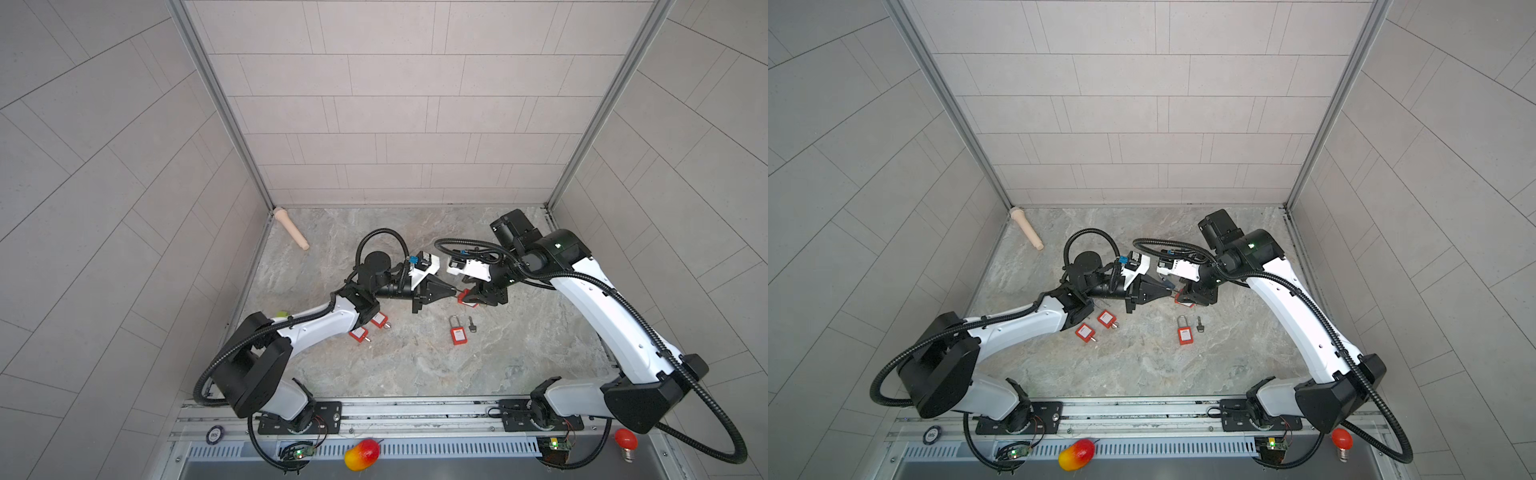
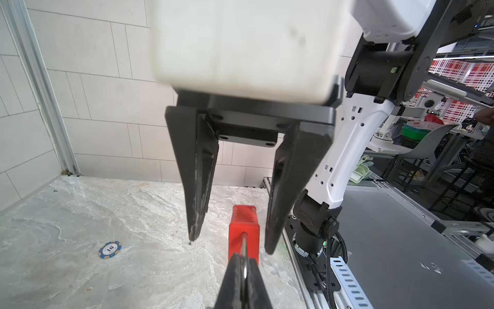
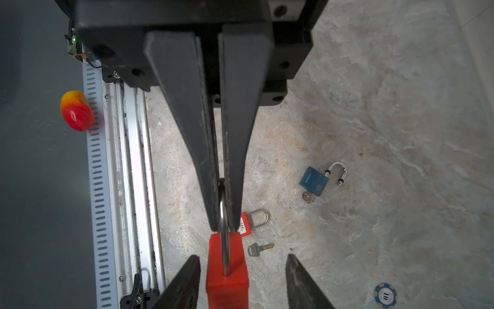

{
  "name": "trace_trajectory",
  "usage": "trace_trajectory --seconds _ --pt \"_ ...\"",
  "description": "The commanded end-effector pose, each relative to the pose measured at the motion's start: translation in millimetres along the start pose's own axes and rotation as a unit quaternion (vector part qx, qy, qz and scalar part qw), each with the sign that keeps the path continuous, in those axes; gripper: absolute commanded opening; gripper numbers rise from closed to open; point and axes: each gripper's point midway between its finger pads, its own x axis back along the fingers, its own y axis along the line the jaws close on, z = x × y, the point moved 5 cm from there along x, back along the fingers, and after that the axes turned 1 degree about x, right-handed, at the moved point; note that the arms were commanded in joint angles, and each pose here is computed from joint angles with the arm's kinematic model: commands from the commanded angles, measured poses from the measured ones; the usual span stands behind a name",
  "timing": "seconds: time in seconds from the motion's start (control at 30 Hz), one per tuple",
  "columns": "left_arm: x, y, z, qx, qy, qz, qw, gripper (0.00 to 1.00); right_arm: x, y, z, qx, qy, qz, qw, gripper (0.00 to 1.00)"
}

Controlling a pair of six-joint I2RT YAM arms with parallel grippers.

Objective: Lock with the key

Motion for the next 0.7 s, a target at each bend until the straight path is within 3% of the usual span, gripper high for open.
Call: trace_trajectory --seconds 0.0,0.27,0.67 --pt "1.3 -0.3 -18.1 -0.020 -0.043 0.007 0.999 0.00 21.0 11.5 6.6 -0.024 0.000 0.023 0.999 0.57" --pt "1.4 -2.7 -23.6 -0.024 -0.051 0.017 0.998 0.00 56.6 14.2 32.9 -0.069 0.007 0.114 0.991 0.60" --pt "2.1 -7.2 -26.8 -0.024 -0.048 0.025 0.998 0.00 33.2 4.4 50.6 -0.081 0.053 0.075 0.992 0.54"
